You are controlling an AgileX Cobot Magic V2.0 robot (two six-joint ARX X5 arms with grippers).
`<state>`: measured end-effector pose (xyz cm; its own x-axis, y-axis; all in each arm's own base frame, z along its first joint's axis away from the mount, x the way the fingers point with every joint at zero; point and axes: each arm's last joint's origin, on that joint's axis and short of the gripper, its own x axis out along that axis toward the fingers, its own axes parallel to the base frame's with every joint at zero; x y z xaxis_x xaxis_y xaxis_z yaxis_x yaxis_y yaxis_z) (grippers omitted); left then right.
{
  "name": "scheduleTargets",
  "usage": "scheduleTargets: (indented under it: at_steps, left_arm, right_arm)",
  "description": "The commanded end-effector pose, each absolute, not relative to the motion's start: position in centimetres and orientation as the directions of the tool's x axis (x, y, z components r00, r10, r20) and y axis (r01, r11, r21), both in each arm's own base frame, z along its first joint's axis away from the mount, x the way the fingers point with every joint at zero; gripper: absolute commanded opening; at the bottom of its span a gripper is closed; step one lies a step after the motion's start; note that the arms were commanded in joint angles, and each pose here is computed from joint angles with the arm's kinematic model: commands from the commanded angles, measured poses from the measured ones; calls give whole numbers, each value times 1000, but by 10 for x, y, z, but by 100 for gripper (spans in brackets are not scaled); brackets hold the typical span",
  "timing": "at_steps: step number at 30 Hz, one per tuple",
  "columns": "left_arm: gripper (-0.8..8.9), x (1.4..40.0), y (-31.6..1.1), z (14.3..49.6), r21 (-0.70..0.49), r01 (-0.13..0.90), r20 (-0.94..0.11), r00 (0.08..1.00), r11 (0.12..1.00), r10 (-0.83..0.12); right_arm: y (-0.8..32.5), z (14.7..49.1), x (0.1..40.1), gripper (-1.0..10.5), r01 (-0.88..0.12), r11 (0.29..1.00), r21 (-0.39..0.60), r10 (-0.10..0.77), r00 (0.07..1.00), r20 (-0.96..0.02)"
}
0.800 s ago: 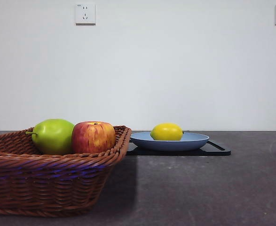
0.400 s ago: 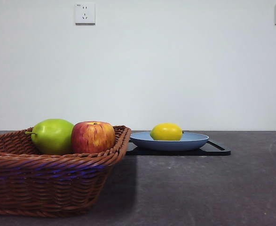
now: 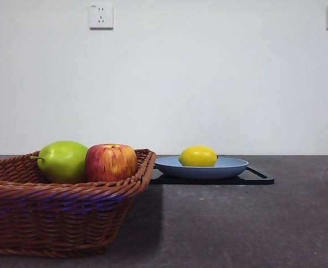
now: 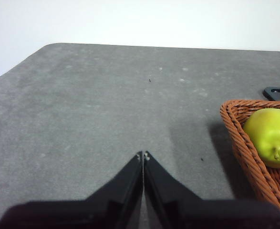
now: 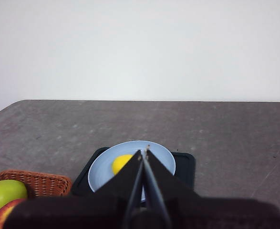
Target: Take the lemon from the basket,put the lemon in the plate,hand out the plate
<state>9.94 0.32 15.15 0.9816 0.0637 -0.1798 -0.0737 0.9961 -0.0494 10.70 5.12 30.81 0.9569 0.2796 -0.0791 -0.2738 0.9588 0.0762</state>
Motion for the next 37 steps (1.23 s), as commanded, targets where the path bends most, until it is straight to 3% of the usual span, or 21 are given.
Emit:
scheduleTargets:
  at_steps: [1, 29, 37]
  left_arm:
    - [9, 99, 3, 146, -57, -80, -205, 977, 995, 66]
    - [9, 98, 4, 145, -56, -83, -220, 973, 995, 69]
    - [9, 98, 4, 145, -56, -83, -220, 973, 995, 69]
  right_arm:
    - [52, 311, 107, 4, -277, 957, 88, 283, 957, -65]
    - [52, 311, 107, 4, -277, 957, 85, 283, 957, -66]
    - [35, 302, 87, 4, -234, 972, -15, 234, 972, -27]
